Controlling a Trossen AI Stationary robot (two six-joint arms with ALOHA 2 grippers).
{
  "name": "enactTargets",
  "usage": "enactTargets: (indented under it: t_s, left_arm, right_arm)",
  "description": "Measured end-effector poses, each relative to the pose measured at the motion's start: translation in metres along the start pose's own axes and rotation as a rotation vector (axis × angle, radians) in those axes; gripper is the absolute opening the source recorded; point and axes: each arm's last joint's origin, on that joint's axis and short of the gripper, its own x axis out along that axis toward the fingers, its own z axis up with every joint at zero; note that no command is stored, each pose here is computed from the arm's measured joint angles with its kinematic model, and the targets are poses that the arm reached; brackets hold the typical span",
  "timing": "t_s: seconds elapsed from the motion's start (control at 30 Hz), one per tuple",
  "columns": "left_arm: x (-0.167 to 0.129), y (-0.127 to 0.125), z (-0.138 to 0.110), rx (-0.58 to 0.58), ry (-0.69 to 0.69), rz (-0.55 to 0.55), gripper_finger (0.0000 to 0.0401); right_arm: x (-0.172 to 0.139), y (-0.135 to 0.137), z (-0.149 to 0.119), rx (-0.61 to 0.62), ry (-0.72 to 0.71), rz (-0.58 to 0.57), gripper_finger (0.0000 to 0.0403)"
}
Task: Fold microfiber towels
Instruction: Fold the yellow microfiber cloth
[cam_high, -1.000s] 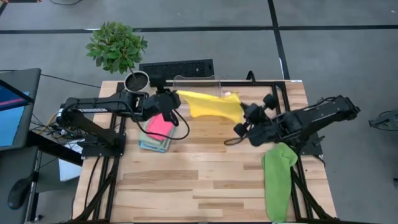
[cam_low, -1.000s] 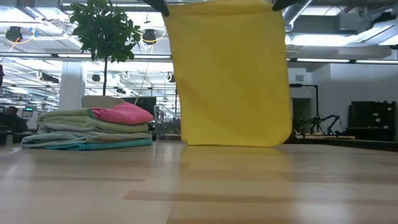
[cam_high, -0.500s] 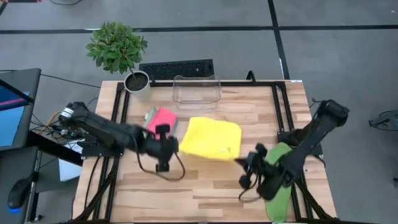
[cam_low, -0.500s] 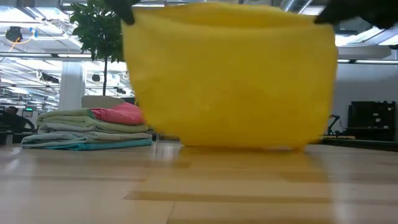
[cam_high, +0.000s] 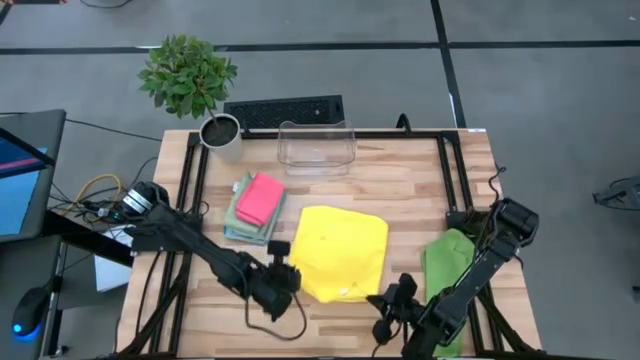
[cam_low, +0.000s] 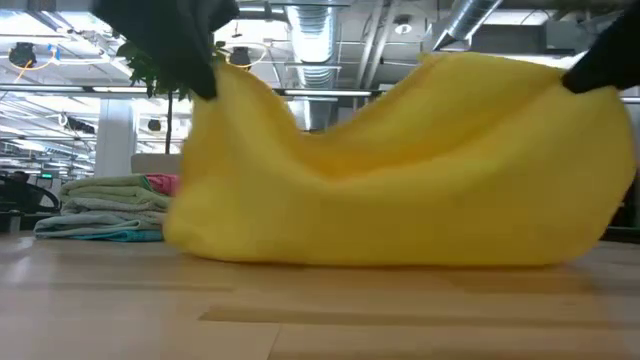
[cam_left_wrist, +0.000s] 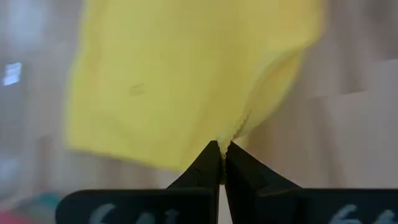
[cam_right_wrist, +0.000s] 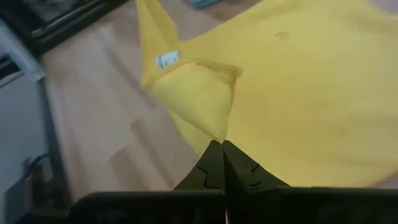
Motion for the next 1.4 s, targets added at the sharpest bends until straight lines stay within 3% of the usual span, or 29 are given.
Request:
enactTargets:
  t_s: [0.2,0.43,0.73,1.0,1.4]
  left_arm:
    - [0.004,0.036,0.007,-0.001,0.039,0.167,0.0]
    - [0.028,0.082,0.012,0.053,0.117,0.258,0.0]
    - [0.044,0.132,0.012,-0.035,0.182,0.256,0.0]
    - [0.051,0.152,0.011,-0.066,0.192,0.219,0.0]
    - [0.057,0.171,0.012,-0.11,0.173,0.161,0.0]
  right_arm:
    - [-0.013,-0.013,0.024,0.07,0.011,-0.203,0.0009]
    - [-0.013,-0.035,0.04,0.014,0.07,-0.445,0.0009]
    - [0.012,-0.044,0.061,-0.055,0.126,-0.546,0.0009]
    - [0.036,-0.055,0.075,-0.105,0.237,-0.635,0.0009]
    - [0.049,-0.063,0.085,-0.09,0.35,-0.682,0.0009]
